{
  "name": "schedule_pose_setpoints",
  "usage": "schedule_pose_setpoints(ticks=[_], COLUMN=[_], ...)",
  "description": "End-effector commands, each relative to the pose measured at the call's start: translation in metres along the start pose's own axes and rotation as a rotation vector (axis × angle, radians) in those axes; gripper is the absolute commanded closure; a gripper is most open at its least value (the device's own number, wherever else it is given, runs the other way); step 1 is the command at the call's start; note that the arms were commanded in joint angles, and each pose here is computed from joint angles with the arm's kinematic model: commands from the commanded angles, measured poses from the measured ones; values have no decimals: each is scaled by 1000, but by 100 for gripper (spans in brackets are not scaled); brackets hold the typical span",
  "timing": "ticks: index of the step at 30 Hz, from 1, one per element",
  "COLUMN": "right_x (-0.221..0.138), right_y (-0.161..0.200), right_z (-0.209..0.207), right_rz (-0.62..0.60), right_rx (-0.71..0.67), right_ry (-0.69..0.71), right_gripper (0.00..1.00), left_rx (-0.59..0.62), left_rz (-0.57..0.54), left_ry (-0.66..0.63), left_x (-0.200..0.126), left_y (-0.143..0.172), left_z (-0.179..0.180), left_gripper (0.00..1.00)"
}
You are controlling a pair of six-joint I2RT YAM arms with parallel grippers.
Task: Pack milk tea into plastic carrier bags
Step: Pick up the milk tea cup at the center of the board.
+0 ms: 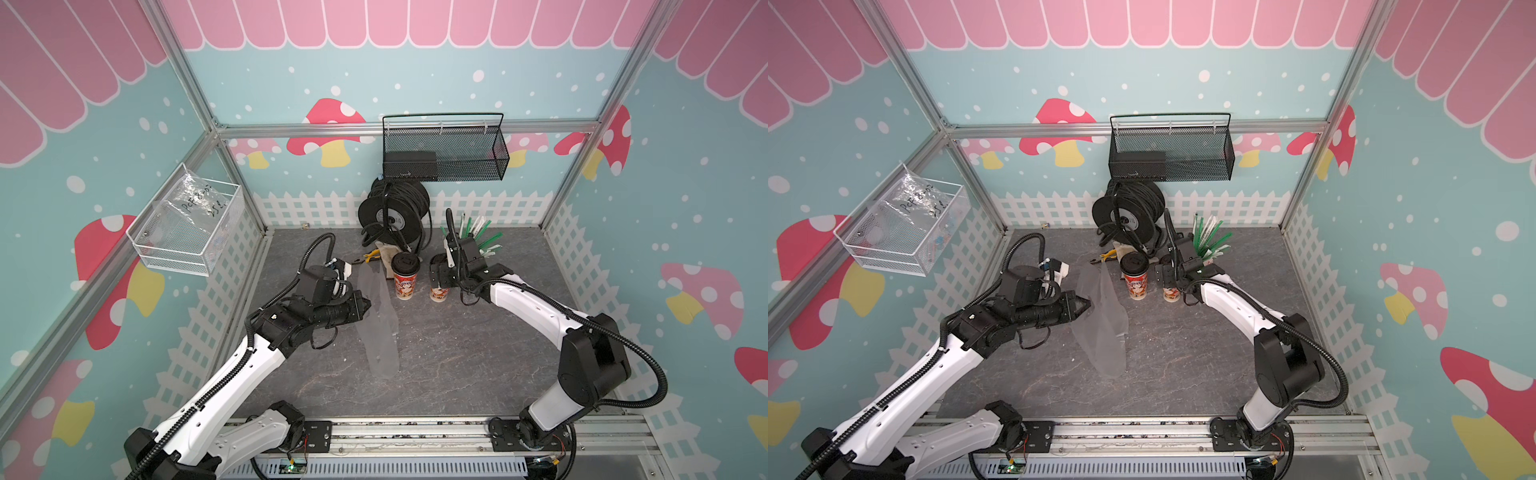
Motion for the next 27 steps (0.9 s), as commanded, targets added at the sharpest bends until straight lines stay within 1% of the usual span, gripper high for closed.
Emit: schedule_pose_setpoints(ticks=[1,4,9,15,22,24,27], right_x=[4,5,8,0,-26,-38,-65], right_y=[-12,-14,-13,-12,-6,-8,-12], right_z=[-3,-1,1,6,10,15,25], right_rz=[-27,-41,-45,-51,-94,-127,-190], right_rx=[17,15,8,-4,-11,-25,-45], right_ry=[16,3,-17,-58,-110,-153,-226], right_gripper=[1,4,10,15,18,19,22], left_rx=[-8,-4,-6,-14,-28,-34,-40], left_rz=[-16,-31,-23,-26,-27,-24,-25], left_ry=[34,19,22,17,7,6,8], left_x=[-6,-11,-13,-13,-11,-10,-10], left_y=[-4,-5,-3,-3,-3,-3,-4], left_z=[-8,-7,-6,-4,-2,-1,-2], left_gripper=[100,100,100,100,100,100,100])
Point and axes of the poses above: each gripper's point midway between its finger pads, its own x axis out along the fingers, its own z axis along the line the jaws close on, y = z × x, the point moved 3 cm from there along -x, back along the fingers, and after that the axes turned 12 degrees about -x, right-handed, at the moved point
